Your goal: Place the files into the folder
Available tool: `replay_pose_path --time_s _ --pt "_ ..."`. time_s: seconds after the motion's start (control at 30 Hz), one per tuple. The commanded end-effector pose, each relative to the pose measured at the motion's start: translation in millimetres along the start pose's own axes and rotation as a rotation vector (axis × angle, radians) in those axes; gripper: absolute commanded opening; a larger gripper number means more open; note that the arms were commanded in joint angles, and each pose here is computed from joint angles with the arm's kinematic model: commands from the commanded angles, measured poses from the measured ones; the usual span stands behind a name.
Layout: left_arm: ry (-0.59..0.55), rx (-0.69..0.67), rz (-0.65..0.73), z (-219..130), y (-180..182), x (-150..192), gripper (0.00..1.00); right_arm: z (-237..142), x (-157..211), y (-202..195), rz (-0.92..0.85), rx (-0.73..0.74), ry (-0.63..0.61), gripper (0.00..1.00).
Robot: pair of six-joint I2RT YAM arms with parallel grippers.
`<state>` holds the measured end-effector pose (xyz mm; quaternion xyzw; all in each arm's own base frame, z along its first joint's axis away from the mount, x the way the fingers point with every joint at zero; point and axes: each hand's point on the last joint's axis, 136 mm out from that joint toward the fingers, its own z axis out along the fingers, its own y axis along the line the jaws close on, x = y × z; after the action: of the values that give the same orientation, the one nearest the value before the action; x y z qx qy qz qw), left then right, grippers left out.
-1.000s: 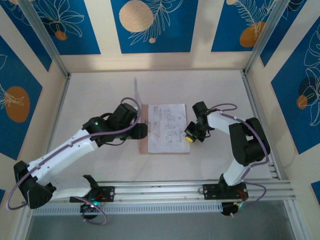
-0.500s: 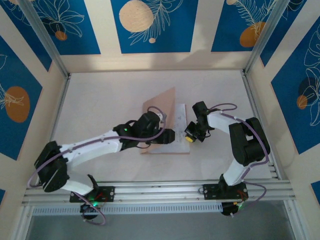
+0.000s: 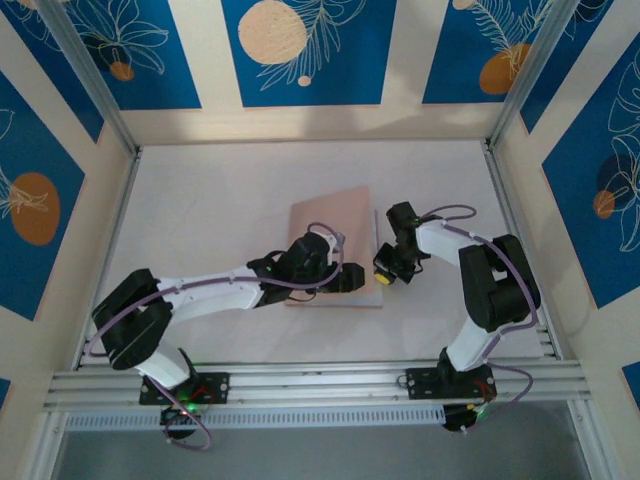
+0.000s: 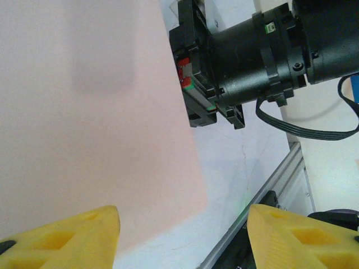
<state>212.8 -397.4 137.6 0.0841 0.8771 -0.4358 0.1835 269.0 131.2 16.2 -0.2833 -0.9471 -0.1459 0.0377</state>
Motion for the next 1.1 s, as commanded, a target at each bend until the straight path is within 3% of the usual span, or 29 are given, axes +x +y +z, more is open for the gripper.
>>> replay_pose_path --time_s 0.0,0.33,0.47,0.5,0.53,0.57,0.6,0.63,0.73,0.8,0.93,1.07 --pt "-0.012 0.097 -0.030 4 -18 -2 0.63 -11 -4 -5 -0.011 0.030 -0.014 0.01" --pt "-0.090 0.030 -0.015 -31 -22 -18 0.67 -60 -16 3 -0.008 -0.033 -0.099 0.08" --pt "-0.142 -0.042 -0.017 -58 -8 -30 0.79 -88 -22 1 -0.002 -0.058 -0.169 0.17" --pt "-0.155 -0.052 -0.021 -66 -5 -34 0.93 -95 -23 1 -0.005 -0.072 -0.186 0.23" --pt "-0.168 -0.074 -0.034 -76 2 -38 1.00 -102 -25 0 -0.013 -0.082 -0.210 0.31" --pt "-0.185 -0.092 -0.045 -86 9 -43 1.00 -109 -27 0 -0.022 -0.088 -0.237 0.39" --pt "-0.210 -0.105 -0.061 -100 18 -51 1.00 -119 -29 0 -0.038 -0.100 -0.275 0.66" --pt "-0.235 -0.116 -0.076 -113 27 -56 1.00 -129 -31 1 -0.060 -0.120 -0.318 1.00" --pt "-0.327 -0.169 -0.094 -157 55 -73 1.00 -156 -36 -2 -0.110 -0.152 -0.446 0.99" --pt "-0.372 -0.282 -0.048 -184 76 -79 1.00 -174 -39 -6 -0.144 -0.158 -0.547 0.99" --pt "-0.435 -0.605 0.030 -228 126 -81 1.00 -206 -47 -21 -0.178 -0.124 -0.762 0.99" --pt "-0.564 -1.069 0.082 -288 183 -83 1.00 -228 -60 -35 -0.206 -0.145 -0.962 0.99"
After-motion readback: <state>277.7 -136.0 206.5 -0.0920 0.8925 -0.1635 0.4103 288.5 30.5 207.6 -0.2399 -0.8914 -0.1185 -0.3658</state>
